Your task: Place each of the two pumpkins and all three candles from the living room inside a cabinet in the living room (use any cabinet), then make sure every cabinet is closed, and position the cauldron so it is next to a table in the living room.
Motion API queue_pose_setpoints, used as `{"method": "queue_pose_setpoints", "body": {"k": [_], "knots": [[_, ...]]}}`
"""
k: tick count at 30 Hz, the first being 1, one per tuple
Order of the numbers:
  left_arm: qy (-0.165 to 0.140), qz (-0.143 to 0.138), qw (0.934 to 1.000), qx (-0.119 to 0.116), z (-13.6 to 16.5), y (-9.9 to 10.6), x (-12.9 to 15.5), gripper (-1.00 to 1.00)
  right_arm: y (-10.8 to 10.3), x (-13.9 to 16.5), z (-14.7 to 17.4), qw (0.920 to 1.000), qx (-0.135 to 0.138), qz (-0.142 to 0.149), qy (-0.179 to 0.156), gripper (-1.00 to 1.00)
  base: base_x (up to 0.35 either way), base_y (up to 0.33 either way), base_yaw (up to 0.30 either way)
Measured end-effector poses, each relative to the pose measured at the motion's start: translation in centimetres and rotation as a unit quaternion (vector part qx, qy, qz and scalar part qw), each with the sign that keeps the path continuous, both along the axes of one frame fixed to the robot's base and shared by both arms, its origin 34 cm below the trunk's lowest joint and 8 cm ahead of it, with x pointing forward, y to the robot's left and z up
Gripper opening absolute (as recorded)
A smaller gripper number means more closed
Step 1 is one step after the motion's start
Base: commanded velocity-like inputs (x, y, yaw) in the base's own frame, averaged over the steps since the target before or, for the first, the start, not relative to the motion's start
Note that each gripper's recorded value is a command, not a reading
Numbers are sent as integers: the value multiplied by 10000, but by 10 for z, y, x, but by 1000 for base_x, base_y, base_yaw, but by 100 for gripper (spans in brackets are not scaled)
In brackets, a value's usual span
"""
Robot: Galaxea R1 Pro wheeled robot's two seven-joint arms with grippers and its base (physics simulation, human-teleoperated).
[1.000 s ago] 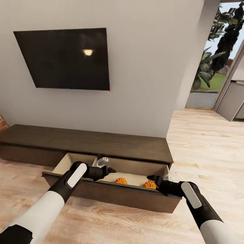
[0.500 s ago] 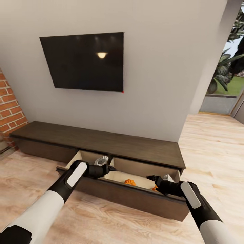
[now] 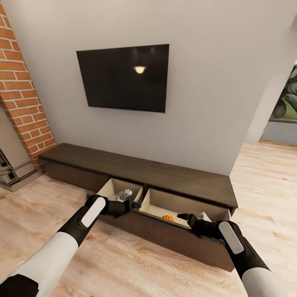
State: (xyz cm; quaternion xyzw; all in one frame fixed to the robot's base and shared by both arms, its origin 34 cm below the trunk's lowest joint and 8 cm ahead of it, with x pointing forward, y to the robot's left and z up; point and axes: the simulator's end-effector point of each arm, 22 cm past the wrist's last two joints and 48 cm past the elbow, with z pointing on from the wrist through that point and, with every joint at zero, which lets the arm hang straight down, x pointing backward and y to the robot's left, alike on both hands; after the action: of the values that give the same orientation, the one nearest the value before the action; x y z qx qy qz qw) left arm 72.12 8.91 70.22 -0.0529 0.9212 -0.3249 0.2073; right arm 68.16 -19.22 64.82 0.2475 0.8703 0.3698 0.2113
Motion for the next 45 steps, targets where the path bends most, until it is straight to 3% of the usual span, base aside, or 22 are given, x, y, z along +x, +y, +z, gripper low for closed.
{"method": "queue_pose_setpoints", "body": {"k": [14, 29, 45], "knots": [[-1, 6, 10000, -14, 1, 0, 0, 100, 8, -1, 1, 10000, 7, 68, -16, 100, -319, 0, 46], [-62, 18, 10000, -17, 8, 1, 1, 100, 9, 0, 7, 9999, 5, 77, -68, 100, -198, 0, 253], [-63, 128, 9998, -121, 32, 5, 5, 100, 21, 0, 30, 9997, 7, 190, -120, 100, -31, 0, 269]]}}
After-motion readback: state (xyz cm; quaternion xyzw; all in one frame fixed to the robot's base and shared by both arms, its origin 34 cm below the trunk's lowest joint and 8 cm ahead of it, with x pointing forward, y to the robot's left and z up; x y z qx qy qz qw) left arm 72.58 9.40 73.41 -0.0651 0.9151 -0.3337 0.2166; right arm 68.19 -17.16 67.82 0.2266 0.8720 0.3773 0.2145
